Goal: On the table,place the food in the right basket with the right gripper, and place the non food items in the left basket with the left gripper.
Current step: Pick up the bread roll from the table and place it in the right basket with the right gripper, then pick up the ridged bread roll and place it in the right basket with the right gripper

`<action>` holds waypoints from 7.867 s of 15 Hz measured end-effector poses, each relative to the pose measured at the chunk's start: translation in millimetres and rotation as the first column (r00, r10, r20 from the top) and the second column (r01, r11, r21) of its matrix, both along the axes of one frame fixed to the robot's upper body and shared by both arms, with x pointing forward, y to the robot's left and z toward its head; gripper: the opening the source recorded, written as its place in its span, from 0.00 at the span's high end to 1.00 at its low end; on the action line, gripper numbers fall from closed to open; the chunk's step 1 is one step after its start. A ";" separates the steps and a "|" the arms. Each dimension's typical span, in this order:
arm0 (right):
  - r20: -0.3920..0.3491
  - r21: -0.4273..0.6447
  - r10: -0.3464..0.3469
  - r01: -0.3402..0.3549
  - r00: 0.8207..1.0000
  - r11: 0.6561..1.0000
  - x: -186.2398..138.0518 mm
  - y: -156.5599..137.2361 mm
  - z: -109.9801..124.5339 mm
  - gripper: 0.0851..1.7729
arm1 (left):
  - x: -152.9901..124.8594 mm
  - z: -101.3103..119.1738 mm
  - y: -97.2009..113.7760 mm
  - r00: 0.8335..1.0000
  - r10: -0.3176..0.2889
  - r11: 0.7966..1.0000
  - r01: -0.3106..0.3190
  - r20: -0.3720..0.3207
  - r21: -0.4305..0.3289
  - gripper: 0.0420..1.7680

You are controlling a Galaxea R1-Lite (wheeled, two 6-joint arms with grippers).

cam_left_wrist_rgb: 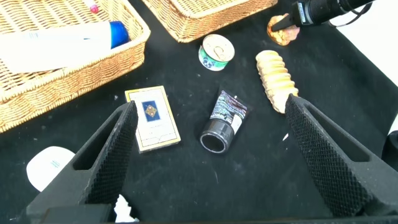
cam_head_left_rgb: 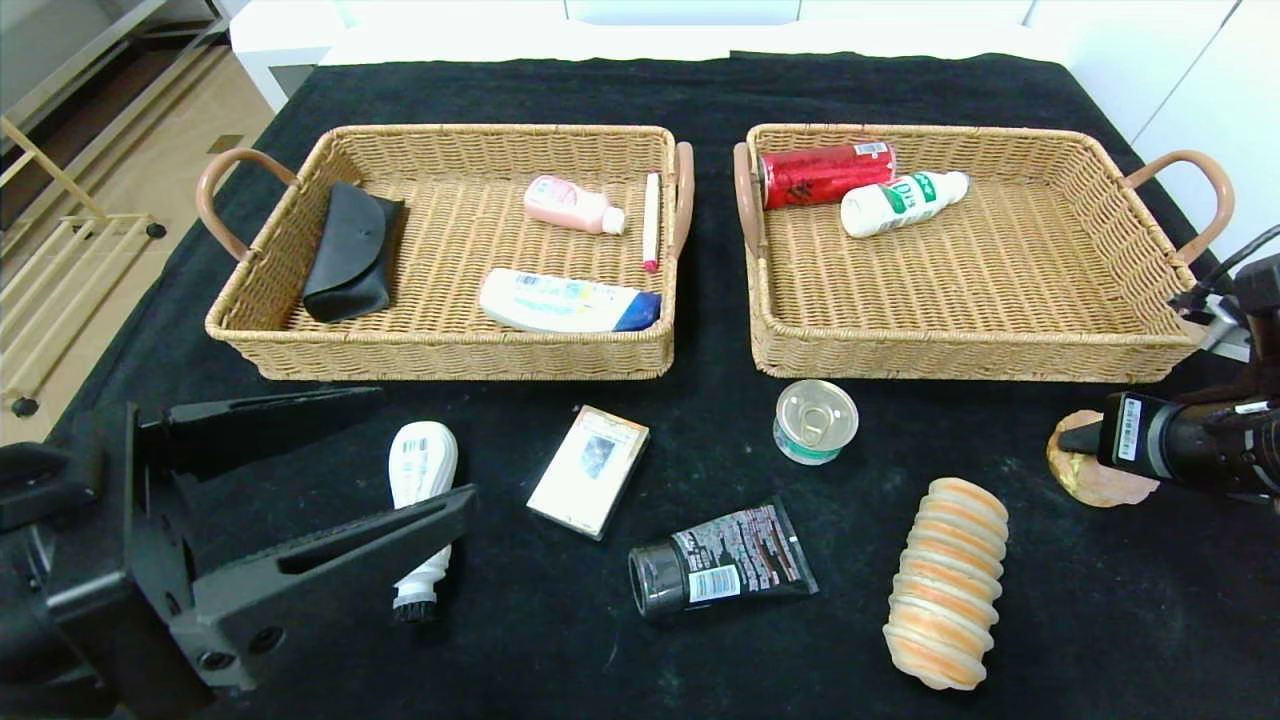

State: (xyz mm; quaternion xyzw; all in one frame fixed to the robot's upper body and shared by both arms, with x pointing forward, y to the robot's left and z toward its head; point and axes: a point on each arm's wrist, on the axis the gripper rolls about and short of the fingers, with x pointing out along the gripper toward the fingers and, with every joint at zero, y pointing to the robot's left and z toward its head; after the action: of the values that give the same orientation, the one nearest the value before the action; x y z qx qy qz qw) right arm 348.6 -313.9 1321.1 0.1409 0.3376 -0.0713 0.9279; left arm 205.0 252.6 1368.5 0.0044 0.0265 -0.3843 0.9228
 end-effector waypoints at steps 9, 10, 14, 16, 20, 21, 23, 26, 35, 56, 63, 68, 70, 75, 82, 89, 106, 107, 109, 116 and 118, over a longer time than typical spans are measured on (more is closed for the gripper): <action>0.006 0.001 0.005 -0.005 1.000 1.000 -3.1 -0.1 2.8 0.54 | 0.3 -0.3 -0.3 1.000 -0.001 1.000 0.001 -0.001 0.001 0.03; 0.013 0.001 0.008 -0.008 1.000 1.000 -6.0 0.3 5.5 0.54 | 0.3 -0.3 -0.3 1.000 0.000 1.000 0.000 -0.001 0.001 0.03; 0.060 0.002 0.039 -0.039 0.997 0.999 -24.6 6.9 20.8 0.54 | 0.3 -0.4 -0.3 1.000 0.000 1.000 0.000 -0.001 0.001 0.03; 0.071 0.001 0.062 -0.062 0.996 0.998 -36.6 10.5 28.3 0.54 | 0.3 -0.4 -0.4 1.000 -0.001 1.000 0.001 0.000 0.002 0.03; 0.110 -0.020 0.113 -0.112 0.987 0.994 -54.3 15.2 49.9 0.54 | 0.3 -0.4 -0.3 1.000 0.001 1.000 -0.001 0.000 0.002 0.03; 0.122 -0.025 0.122 -0.120 0.985 0.993 -56.2 16.1 57.7 0.54 | 0.3 -0.3 -0.2 1.000 0.001 1.000 -0.001 0.000 0.002 0.03; 0.150 -0.035 0.126 -0.122 0.981 0.992 -55.4 17.4 74.2 0.54 | 0.1 0.0 -0.1 1.000 0.001 1.000 -0.001 0.002 0.001 0.03; 0.198 -0.078 0.124 -0.111 0.972 0.991 -38.2 21.3 96.1 0.54 | -0.1 0.6 0.1 1.000 0.001 1.000 -0.001 0.004 -0.001 0.03; 0.408 -0.087 0.096 -0.066 0.908 0.994 47.4 36.4 123.0 0.54 | -1.1 1.5 1.0 1.000 0.003 1.000 -0.003 0.009 -0.004 0.03; 0.473 -0.083 0.029 0.011 0.881 0.996 100.7 30.8 93.7 0.26 | -1.6 0.4 1.1 1.000 0.001 1.000 -0.001 0.011 0.004 0.03; 0.459 -0.092 0.041 0.001 0.888 0.996 92.3 32.1 94.3 0.13 | -1.2 -0.9 0.6 1.000 -0.001 1.000 0.001 0.008 0.008 0.03; 0.403 -0.105 0.077 -0.038 0.912 0.994 72.9 41.3 96.6 0.09 | -1.5 -0.4 0.8 1.000 -0.001 1.000 0.001 0.019 0.016 0.03; 0.335 -0.121 0.108 -0.071 0.936 0.990 51.6 52.2 97.1 0.08 | -1.7 -0.4 1.0 1.000 0.000 1.000 0.000 0.019 0.016 0.03; 0.201 -0.049 0.157 -0.151 0.967 0.987 -12.8 71.3 101.8 0.06 | -2.1 -0.2 1.3 1.000 0.002 1.000 -0.002 0.022 0.016 0.03; 0.032 0.087 0.102 -0.105 0.994 0.991 -45.9 79.5 72.0 0.05 | -3.6 -0.7 2.5 1.000 0.014 0.999 -0.014 0.021 0.031 0.03; -0.112 0.136 0.124 -0.109 0.986 0.985 -47.2 100.7 35.8 0.04 | -3.8 -0.4 2.7 1.000 0.014 0.999 -0.015 0.022 0.030 0.03; -0.274 0.170 0.139 -0.095 0.951 0.981 -36.3 115.2 -2.3 0.04 | -4.1 -0.2 3.0 1.000 0.018 0.999 -0.019 0.024 0.030 0.03; -0.278 0.168 0.142 -0.097 0.950 0.981 -36.1 116.1 -3.3 0.04 | -4.1 -0.2 3.0 1.000 0.019 0.999 -0.019 0.024 0.031 0.03; -0.282 0.166 0.145 -0.100 0.948 0.981 -36.0 117.5 -4.5 0.04 | -4.5 0.1 3.3 0.999 0.020 0.999 -0.020 0.027 0.030 0.03; -0.304 0.172 0.152 -0.103 0.940 0.980 -33.0 119.2 -9.4 0.44 | -5.3 1.0 3.9 0.999 0.020 0.999 -0.021 0.032 0.027 0.03; -0.308 0.170 0.150 -0.101 0.939 0.980 -32.1 119.6 -10.6 0.55 | -5.4 1.1 4.0 0.999 0.020 0.999 -0.021 0.032 0.027 0.03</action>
State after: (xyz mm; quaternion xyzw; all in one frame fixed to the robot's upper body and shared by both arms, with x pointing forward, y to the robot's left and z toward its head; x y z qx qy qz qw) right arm 316.5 -194.3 1310.5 0.1757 0.4961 -0.0078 0.8503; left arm 199.6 256.6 1369.5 0.0229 0.0172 -0.3741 0.9270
